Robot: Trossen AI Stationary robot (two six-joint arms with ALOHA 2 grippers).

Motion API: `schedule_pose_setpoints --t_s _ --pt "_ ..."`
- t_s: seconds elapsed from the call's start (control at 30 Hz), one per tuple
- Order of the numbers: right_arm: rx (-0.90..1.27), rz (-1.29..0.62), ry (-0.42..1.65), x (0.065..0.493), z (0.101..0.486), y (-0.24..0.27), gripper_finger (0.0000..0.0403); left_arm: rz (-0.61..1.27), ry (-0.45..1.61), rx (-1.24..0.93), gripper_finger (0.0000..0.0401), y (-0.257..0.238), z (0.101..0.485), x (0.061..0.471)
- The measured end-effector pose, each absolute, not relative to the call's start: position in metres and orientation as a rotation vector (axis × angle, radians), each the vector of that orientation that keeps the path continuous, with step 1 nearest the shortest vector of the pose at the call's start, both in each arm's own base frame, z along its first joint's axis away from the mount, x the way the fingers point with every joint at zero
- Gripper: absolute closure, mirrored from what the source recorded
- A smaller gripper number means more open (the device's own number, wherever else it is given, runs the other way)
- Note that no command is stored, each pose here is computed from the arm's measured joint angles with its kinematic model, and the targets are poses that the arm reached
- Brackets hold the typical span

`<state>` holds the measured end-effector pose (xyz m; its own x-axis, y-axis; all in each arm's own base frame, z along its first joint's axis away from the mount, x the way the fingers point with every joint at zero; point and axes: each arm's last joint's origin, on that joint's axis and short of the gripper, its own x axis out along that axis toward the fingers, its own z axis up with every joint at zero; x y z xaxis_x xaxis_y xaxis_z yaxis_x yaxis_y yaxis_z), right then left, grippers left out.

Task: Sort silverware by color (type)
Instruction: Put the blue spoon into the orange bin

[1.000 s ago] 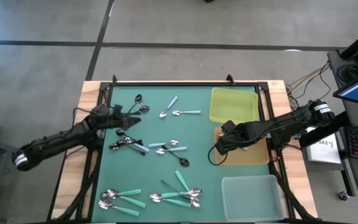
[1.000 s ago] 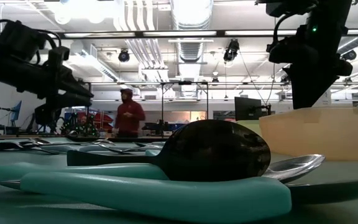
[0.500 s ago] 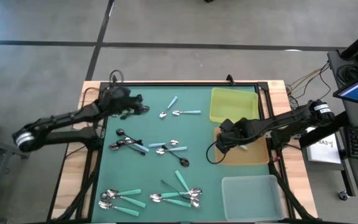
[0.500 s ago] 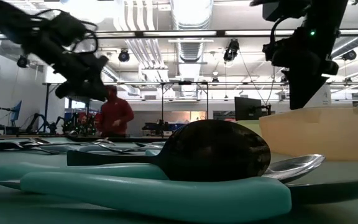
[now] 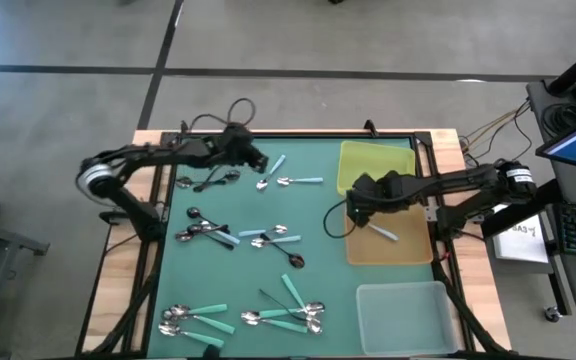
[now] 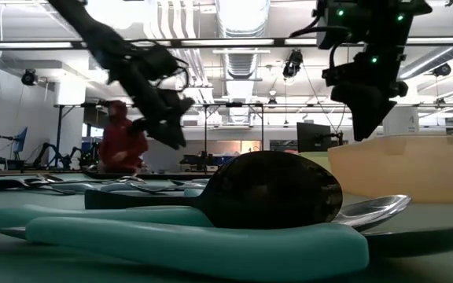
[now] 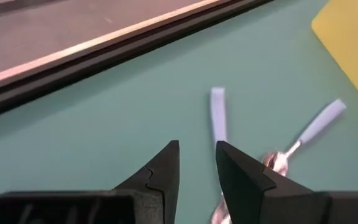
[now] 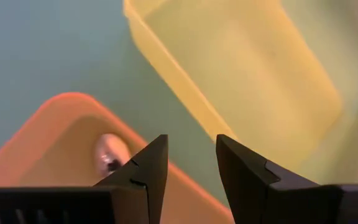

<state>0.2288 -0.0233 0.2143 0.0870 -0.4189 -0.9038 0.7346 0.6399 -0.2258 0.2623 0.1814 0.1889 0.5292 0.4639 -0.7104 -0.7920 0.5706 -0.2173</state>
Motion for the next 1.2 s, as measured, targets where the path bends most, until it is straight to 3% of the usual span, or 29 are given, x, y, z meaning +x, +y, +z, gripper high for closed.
schedule_pose_setpoints --t_s 0.47,0.87,1.2 --pt "0.257 -0.875 1.269 0.224 0.213 -0.048 0.0275 0.743 0.859 -0.576 0.0315 0.183 0.154 0.325" --pt "0.31 -0.9 1.257 0.223 0.213 -0.052 0.0275 0.767 0.913 -0.555 0.0308 0.178 0.15 0.325" --pt "0.333 -0.909 1.252 0.223 0.212 -0.052 0.0275 0.755 0.97 -0.531 0.0257 0.176 0.148 0.322"
